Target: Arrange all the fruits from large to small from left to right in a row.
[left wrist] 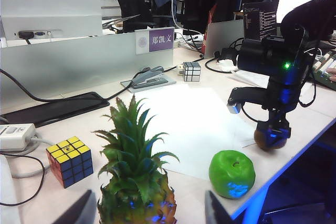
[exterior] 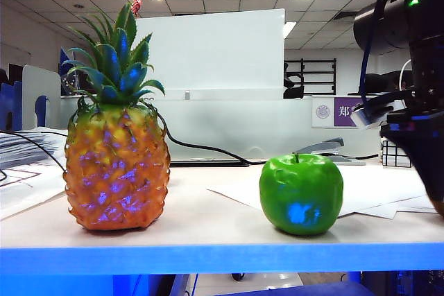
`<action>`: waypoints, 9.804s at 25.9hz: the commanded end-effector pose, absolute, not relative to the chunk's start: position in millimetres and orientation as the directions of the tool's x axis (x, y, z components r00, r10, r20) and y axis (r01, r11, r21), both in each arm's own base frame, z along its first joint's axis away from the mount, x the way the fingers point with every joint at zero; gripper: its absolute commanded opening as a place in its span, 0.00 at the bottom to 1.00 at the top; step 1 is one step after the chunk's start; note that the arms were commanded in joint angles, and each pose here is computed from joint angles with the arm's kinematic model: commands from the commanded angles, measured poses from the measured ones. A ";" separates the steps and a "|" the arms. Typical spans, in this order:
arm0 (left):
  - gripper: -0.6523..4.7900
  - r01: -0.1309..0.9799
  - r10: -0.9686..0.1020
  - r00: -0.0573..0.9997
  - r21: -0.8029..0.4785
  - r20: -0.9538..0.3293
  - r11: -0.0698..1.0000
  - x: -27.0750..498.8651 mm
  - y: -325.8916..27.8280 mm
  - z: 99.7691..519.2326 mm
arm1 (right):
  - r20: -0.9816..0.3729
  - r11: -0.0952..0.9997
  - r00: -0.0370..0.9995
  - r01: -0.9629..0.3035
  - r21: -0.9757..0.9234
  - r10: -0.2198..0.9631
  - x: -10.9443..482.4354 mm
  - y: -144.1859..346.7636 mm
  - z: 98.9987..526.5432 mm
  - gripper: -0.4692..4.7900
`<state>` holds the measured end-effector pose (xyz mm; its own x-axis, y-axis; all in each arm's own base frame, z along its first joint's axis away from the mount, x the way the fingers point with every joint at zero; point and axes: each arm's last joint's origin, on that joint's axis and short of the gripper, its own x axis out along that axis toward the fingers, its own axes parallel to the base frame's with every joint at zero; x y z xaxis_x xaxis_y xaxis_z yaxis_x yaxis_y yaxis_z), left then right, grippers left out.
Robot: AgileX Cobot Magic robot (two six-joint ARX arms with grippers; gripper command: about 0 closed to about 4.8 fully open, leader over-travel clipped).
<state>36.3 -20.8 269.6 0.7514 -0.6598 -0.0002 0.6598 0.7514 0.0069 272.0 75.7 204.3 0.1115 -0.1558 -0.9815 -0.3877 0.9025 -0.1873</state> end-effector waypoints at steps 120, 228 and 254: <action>0.11 0.266 -0.266 0.964 -0.037 0.010 0.963 57.2 -12.4 250.9 | -0.236 0.978 0.953 -0.164 0.131 0.191 76.1 14.2 194.2 0.08; 0.11 0.096 -0.096 0.995 -0.054 -0.006 0.994 97.1 -3.7 165.2 | -0.082 0.965 0.991 0.121 0.233 -0.105 96.2 -11.3 158.1 0.08; 0.11 0.096 -0.096 0.995 -0.054 -0.006 0.994 97.1 -3.7 165.2 | -0.041 0.992 0.994 0.104 0.070 -0.101 96.6 -11.2 161.2 0.08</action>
